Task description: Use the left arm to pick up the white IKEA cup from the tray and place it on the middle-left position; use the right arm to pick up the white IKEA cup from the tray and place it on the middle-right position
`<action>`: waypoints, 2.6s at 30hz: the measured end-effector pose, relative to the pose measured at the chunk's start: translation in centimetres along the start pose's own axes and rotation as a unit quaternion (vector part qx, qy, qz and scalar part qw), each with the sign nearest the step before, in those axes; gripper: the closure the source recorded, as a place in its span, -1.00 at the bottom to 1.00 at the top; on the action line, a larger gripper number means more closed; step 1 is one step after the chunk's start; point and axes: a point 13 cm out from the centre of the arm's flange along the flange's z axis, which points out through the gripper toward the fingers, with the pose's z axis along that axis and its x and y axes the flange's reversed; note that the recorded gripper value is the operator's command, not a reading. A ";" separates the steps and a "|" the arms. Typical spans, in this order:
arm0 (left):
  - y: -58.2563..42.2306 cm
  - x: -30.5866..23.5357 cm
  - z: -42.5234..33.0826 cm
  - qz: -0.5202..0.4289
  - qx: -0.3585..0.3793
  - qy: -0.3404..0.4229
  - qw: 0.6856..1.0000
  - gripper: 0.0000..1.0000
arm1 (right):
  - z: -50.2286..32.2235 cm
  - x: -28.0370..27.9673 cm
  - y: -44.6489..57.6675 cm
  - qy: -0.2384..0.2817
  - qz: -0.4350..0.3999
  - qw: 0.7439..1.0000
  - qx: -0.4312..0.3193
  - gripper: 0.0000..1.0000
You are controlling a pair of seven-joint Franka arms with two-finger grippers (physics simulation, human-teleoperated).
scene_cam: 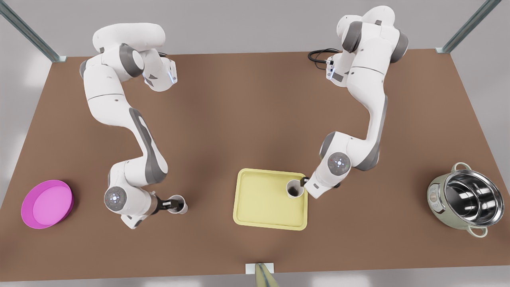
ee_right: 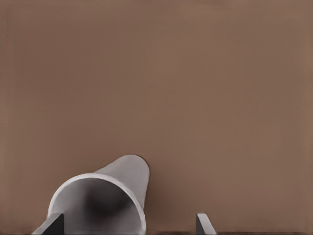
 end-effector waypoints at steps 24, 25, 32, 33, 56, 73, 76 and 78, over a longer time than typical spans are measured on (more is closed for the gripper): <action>-3.3 -0.3 6.9 -0.027 0.013 -0.022 0.999 -1.00 | -27.3 17.9 -7.7 0.000 0.060 0.997 0.047 -1.00; -3.5 -0.6 7.0 -0.028 0.014 -0.026 0.999 -0.93 | -27.4 18.0 -7.7 0.001 0.059 0.997 0.046 -1.00; -4.9 -1.4 6.4 -0.029 0.019 -0.045 0.998 0.22 | -28.1 18.2 -8.5 0.002 0.064 0.997 0.045 -1.00; -5.1 -1.5 6.2 -0.030 0.020 -0.046 0.998 0.43 | -28.2 18.2 -8.5 0.001 0.064 0.997 0.045 -1.00; 24.3 -3.8 4.3 -0.154 0.000 0.006 0.988 0.60 | -28.4 18.4 -9.0 0.003 0.061 0.997 0.046 -1.00; 25.3 -6.3 5.0 -0.087 0.008 -0.047 0.995 -1.00 | -28.3 18.3 -9.1 0.004 0.058 0.997 0.053 -1.00; 24.2 -6.5 -5.7 -0.059 -0.008 -0.073 0.996 -1.00 | -28.3 18.3 -9.2 0.004 0.057 0.997 0.057 -1.00; 21.4 -4.9 -15.2 -0.030 -0.027 -0.084 0.996 -1.00 | -28.3 18.3 -9.3 0.004 0.057 0.997 0.059 -1.00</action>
